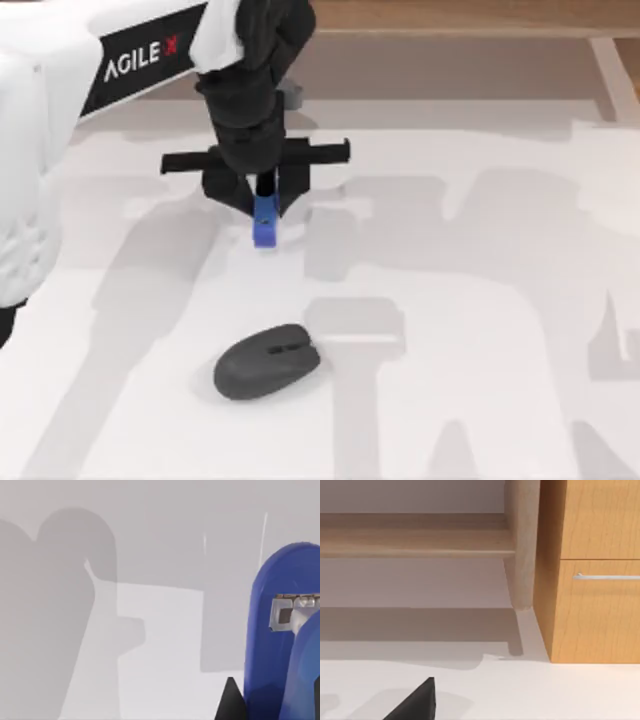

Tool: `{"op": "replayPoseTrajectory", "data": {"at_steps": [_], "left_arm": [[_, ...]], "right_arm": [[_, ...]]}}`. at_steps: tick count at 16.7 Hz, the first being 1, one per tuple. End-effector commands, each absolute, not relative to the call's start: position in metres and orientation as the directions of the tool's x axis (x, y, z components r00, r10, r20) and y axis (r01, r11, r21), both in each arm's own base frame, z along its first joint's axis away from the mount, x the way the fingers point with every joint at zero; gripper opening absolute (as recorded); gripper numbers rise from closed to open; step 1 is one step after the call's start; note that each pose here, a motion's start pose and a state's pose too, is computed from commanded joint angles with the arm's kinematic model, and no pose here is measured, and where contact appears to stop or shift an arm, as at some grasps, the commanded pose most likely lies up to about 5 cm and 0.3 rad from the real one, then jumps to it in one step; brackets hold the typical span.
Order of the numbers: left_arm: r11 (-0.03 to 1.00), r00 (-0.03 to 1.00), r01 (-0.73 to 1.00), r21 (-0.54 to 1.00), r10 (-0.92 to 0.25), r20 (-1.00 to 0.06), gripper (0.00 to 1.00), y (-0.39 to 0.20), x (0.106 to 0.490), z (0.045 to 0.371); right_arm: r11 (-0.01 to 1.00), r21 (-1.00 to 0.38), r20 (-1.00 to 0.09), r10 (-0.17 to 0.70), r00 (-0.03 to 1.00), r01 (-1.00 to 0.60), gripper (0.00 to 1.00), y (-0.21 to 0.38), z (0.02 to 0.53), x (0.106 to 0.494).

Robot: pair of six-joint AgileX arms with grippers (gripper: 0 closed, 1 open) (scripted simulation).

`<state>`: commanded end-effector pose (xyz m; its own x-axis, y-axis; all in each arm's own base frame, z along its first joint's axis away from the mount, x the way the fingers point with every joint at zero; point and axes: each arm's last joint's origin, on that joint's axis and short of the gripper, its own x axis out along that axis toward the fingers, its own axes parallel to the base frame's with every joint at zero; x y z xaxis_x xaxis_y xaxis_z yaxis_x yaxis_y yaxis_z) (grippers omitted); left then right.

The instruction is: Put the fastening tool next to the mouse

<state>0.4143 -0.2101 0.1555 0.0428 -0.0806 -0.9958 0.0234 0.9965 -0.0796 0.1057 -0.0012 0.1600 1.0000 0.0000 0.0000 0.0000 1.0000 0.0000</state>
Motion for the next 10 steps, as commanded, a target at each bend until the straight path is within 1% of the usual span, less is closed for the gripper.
{"op": "replayPoseTrajectory", "data": {"at_steps": [10], "left_arm": [[0.996, 0.058, 0.017, -0.093, -0.094, -0.994, 0.00, -0.2111, 0.4151, 0.1582]], "right_arm": [[1.000, 0.000, 0.000, 0.000, 1.000, 0.000, 1.00, -0.0012, 0.1600, 0.1057]]}}
